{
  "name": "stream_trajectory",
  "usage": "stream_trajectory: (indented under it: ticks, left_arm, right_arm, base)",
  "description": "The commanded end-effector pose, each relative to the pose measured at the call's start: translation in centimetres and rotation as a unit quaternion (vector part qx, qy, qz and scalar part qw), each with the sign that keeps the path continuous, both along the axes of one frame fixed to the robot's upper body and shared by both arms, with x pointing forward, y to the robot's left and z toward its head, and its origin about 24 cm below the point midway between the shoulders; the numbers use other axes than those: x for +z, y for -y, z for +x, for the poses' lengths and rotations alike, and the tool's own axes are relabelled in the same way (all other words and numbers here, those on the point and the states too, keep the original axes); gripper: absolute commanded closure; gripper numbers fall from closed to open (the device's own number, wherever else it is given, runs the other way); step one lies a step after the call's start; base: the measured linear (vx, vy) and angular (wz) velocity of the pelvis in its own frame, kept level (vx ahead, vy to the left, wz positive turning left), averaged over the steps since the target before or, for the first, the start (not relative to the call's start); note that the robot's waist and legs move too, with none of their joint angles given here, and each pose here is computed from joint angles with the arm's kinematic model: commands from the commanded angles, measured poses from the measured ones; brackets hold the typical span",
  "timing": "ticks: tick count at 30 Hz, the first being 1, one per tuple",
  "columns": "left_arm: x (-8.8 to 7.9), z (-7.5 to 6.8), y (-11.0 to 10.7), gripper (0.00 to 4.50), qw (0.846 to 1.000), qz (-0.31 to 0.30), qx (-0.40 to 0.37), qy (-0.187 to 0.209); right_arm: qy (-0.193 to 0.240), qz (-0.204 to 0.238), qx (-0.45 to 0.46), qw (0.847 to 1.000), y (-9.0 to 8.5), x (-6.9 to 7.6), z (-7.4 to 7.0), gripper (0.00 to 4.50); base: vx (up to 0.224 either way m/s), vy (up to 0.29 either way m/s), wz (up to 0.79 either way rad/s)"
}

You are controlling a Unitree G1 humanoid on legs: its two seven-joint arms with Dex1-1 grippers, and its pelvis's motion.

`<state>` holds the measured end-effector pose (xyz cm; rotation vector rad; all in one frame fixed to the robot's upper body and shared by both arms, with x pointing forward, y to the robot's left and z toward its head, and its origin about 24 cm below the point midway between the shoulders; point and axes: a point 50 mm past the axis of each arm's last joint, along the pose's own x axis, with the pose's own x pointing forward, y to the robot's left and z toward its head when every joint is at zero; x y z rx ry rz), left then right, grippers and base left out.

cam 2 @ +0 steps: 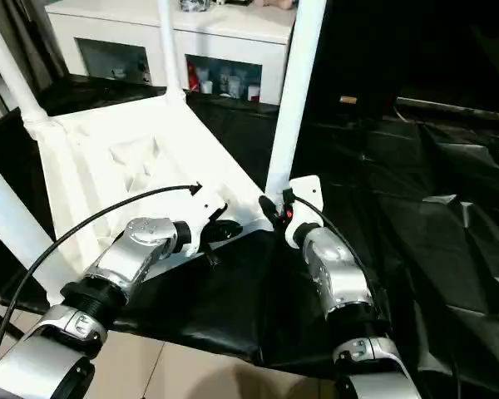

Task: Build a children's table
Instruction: Rotate leg to tighten

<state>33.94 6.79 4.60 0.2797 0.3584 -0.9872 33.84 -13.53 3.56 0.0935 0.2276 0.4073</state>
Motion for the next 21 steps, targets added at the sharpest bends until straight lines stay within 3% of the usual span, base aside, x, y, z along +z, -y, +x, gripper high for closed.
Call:
stream_trajectory:
  ticks: [1, 4, 6, 10, 11, 12, 15, 17, 21]
  left_arm:
    - [1.9, 0.4, 0.9, 4.50, 0.998, -0.030, -0.036, 0.047]
    - [2.4, 0.3, 1.0, 4.50, 0.995, -0.044, -0.054, 0.071]
    - [3.3, 0.3, 1.2, 4.50, 0.991, -0.075, -0.057, 0.092]
    - [4.7, -0.2, 1.0, 4.50, 0.985, -0.106, -0.075, 0.112]
    - [4.7, -0.2, 1.0, 4.24, 0.985, -0.106, -0.075, 0.112]
    - [4.9, -0.7, 0.6, 4.13, 0.984, -0.106, -0.090, 0.112]
    - [5.1, -1.6, -0.4, 4.09, 0.984, -0.096, -0.110, 0.099]
    - [5.4, -1.9, -1.0, 3.68, 0.985, -0.096, -0.106, 0.095]
    - [5.5, -3.2, -2.5, 3.49, 0.986, -0.089, -0.119, 0.074]
  right_arm:
    - [-0.013, 0.004, 0.031, 0.999, -0.1, -0.4, -0.5, 1.39]
    - [0.003, 0.005, 0.061, 0.998, 0.4, 0.3, -0.5, 1.37]
    - [0.014, 0.020, 0.099, 0.995, 1.6, 1.2, -0.9, 1.37]
    - [0.019, 0.002, 0.166, 0.986, 5.0, 2.2, -2.0, 1.37]
    - [0.019, 0.002, 0.166, 0.986, 5.0, 2.2, -2.0, 1.37]
    - [0.017, -0.002, 0.181, 0.983, 6.1, 2.6, -2.4, 1.38]
    - [0.016, -0.006, 0.199, 0.980, 7.4, 3.2, -2.7, 1.38]
    - [0.016, -0.001, 0.208, 0.978, 7.6, 3.5, -2.9, 1.38]
    - [0.003, 0.012, 0.252, 0.968, 7.7, 4.0, -3.5, 1.38]
  base:
    - [0.000, 0.000, 0.00]
    - [0.000, 0.000, 0.00]
    - [0.000, 0.000, 0.00]
    - [0.000, 0.000, 0.00]
    - [0.000, 0.000, 0.00]
    - [0.000, 0.000, 0.00]
    - [0.000, 0.000, 0.00]
    - [0.000, 0.000, 0.00]
    - [0.000, 0.000, 0.00]
